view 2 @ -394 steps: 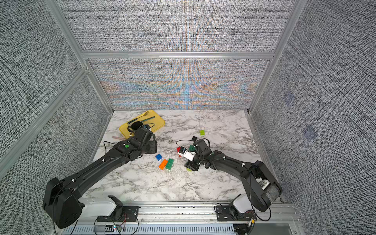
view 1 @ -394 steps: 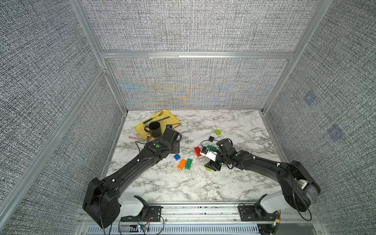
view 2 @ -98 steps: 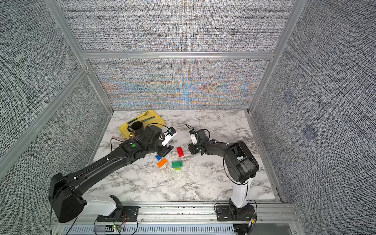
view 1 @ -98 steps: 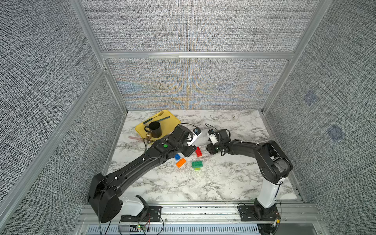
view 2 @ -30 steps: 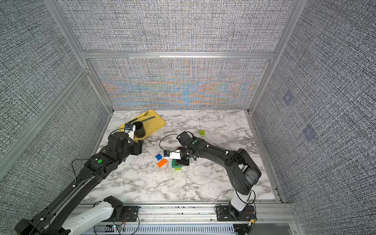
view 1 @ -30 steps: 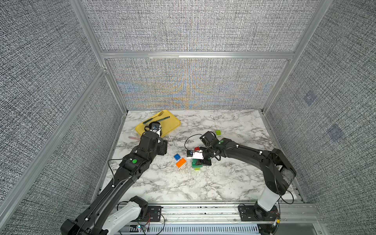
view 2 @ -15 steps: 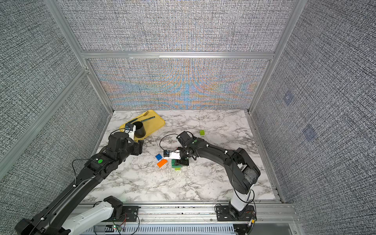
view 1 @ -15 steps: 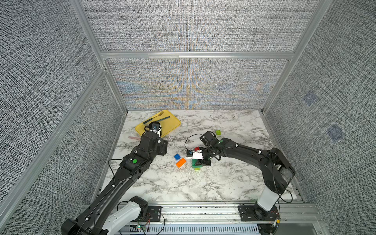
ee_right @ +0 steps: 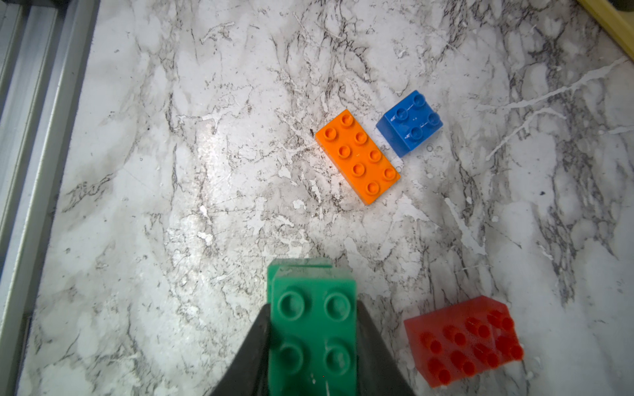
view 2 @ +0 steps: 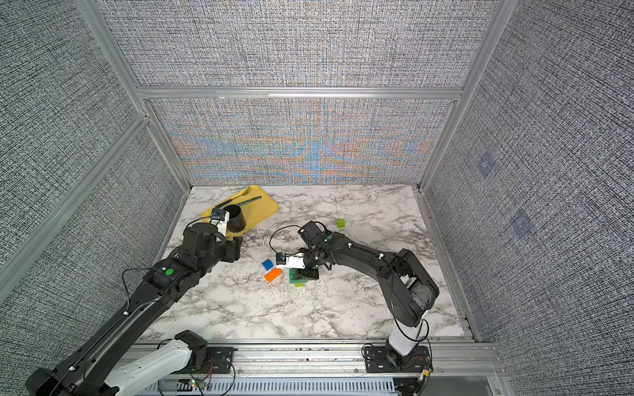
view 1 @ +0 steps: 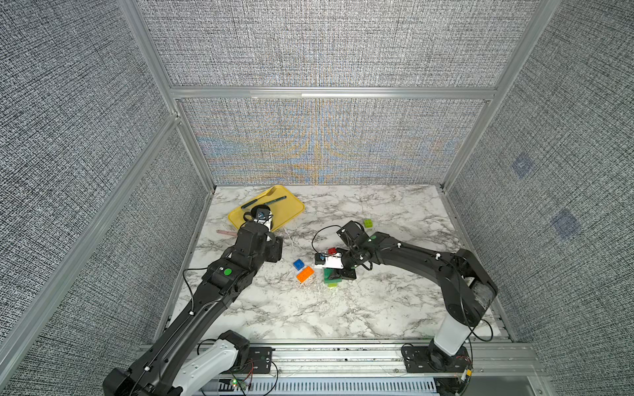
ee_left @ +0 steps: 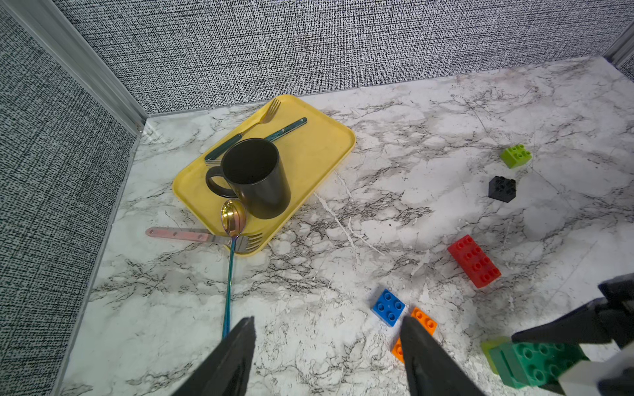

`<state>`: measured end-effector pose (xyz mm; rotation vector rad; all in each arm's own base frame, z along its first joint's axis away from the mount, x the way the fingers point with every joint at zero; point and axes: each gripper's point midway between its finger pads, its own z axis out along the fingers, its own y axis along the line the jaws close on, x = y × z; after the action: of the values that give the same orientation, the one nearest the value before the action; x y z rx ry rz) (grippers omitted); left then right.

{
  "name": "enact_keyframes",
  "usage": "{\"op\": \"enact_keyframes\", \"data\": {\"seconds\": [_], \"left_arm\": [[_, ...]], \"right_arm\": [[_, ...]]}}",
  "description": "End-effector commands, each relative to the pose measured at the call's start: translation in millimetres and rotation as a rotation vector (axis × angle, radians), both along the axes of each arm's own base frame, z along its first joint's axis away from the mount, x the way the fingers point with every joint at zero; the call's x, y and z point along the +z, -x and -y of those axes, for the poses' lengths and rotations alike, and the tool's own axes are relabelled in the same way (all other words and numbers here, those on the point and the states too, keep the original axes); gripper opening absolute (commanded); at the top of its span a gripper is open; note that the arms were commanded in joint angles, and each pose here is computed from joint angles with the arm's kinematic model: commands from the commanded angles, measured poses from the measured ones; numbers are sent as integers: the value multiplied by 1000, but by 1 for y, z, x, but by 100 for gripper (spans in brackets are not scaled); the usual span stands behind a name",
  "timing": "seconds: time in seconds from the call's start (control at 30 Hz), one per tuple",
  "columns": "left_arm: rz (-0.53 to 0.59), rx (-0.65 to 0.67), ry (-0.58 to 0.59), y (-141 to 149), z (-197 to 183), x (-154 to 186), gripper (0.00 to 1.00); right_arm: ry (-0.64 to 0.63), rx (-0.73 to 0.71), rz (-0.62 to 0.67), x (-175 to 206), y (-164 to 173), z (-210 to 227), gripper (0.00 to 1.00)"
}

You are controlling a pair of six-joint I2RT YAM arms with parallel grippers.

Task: Assemble a carrot with lego
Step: Assemble the lego brick with the lego brick.

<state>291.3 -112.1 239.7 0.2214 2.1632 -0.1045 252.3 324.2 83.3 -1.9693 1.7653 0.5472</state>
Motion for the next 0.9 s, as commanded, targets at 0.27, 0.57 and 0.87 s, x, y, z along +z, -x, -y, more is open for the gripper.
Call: {"op": "enact_keyframes", "data": {"seconds": [0.27, 0.57, 0.87], "left_arm": [[22, -18, 19, -2, 5, 5, 70], [23, -21, 23, -3, 6, 5, 71], [17, -30, 27, -3, 8, 3, 70]], "right_arm": [[36, 1, -29, -2, 6, 6, 27], [38, -4, -34, -5, 7, 4, 29], [24, -24, -26, -3, 10, 2, 31]]}}
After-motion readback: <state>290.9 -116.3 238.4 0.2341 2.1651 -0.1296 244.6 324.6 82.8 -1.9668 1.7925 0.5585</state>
